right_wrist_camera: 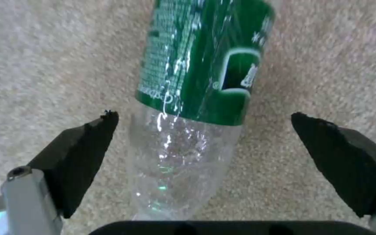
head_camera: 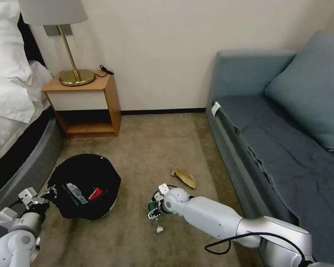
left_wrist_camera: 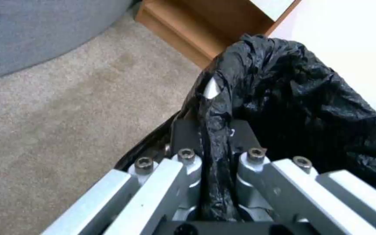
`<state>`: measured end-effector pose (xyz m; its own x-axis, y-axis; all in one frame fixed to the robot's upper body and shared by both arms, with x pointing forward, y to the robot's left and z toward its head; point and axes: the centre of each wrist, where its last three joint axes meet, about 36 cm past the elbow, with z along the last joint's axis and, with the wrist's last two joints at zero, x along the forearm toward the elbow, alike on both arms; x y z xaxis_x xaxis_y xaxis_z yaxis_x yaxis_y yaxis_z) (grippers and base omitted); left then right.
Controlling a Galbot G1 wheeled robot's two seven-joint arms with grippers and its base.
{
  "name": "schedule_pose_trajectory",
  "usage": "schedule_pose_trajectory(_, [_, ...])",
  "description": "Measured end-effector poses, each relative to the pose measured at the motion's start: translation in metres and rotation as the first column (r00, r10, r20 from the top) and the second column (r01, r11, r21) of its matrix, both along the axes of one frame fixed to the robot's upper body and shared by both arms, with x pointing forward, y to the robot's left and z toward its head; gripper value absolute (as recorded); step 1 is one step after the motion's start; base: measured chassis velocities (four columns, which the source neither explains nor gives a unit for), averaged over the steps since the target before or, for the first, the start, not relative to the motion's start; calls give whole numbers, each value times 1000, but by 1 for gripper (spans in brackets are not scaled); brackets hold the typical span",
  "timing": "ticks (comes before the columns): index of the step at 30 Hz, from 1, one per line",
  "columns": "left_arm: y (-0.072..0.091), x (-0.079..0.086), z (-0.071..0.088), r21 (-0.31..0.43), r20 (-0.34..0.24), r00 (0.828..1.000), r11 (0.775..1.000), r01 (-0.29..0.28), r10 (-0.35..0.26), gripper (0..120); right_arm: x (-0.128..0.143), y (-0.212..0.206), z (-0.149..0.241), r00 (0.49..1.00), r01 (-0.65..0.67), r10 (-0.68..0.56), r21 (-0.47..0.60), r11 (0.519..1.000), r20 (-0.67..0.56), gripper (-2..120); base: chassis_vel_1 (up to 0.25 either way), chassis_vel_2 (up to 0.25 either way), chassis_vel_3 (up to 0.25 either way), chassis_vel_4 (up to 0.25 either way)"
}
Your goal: Pick up the trash bin, then pick up the garbage on the floor and place it into the trash bin.
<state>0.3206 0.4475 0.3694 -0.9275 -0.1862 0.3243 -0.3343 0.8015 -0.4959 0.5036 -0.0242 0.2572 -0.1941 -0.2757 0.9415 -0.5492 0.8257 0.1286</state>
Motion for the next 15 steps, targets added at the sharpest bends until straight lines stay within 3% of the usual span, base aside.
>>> schedule_pose_trajectory(10, [2,0,-5,0,-3,1000,1000,-8,8,5,0,7,-15,1000,13,-13,-15,1000,9,99,0,0,0,0])
schedule_pose_trajectory(15, [2,0,-8,-2,-3,1000,1000,-11,11,5,0,8,-16,1000,7,-7,-17,1000,16,85,0,0,0,0])
